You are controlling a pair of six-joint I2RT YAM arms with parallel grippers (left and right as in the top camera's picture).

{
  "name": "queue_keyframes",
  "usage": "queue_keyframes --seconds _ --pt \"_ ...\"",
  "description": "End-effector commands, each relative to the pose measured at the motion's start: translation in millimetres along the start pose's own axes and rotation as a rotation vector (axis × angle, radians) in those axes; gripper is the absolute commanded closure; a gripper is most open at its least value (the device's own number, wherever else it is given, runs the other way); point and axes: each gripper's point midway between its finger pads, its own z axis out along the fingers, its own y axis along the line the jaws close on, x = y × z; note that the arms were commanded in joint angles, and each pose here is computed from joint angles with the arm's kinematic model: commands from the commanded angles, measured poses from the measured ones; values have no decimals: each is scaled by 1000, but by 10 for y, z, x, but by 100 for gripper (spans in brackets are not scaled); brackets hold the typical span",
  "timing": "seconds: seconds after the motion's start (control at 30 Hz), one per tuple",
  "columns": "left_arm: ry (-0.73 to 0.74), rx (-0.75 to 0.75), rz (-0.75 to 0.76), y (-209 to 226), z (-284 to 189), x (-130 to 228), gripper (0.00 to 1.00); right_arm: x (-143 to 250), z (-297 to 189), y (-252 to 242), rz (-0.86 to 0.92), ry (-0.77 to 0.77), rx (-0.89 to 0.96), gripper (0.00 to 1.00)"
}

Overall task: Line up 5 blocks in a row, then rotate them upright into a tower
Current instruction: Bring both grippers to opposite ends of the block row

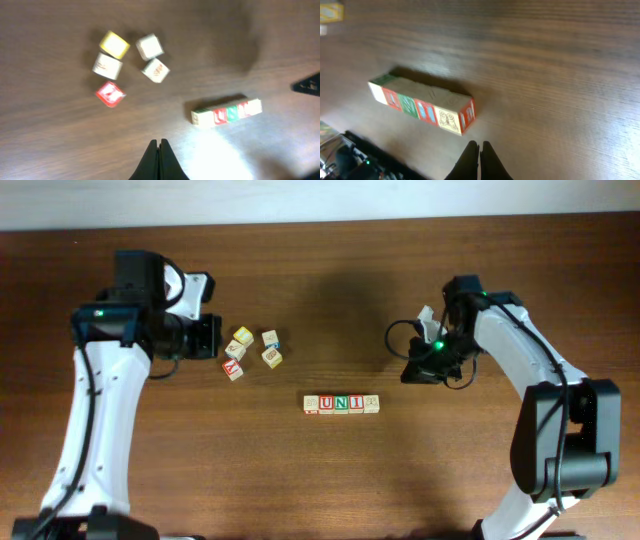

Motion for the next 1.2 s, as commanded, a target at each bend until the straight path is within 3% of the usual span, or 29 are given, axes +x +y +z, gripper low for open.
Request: queue_keyframes --seconds 0.0,0.13,0.33,0.73,1.17 --pt "146 254 -69 -318 503 426 100 159 177 145 -64 9 -149 95" --pt "202 337 -129 -493 1041 866 100 190 330 80 -61 -8 -169 95" --pt "194 344 -151 -526 1310 1071 100 207 451 6 -32 -25 -172 95" --pt "150 309 -153 -475 1509 1081 100 192 578 45 -69 -47 -165 95" --pt "198 348 -127 -649 1816 1180 100 192 579 40 -69 -48 -162 94"
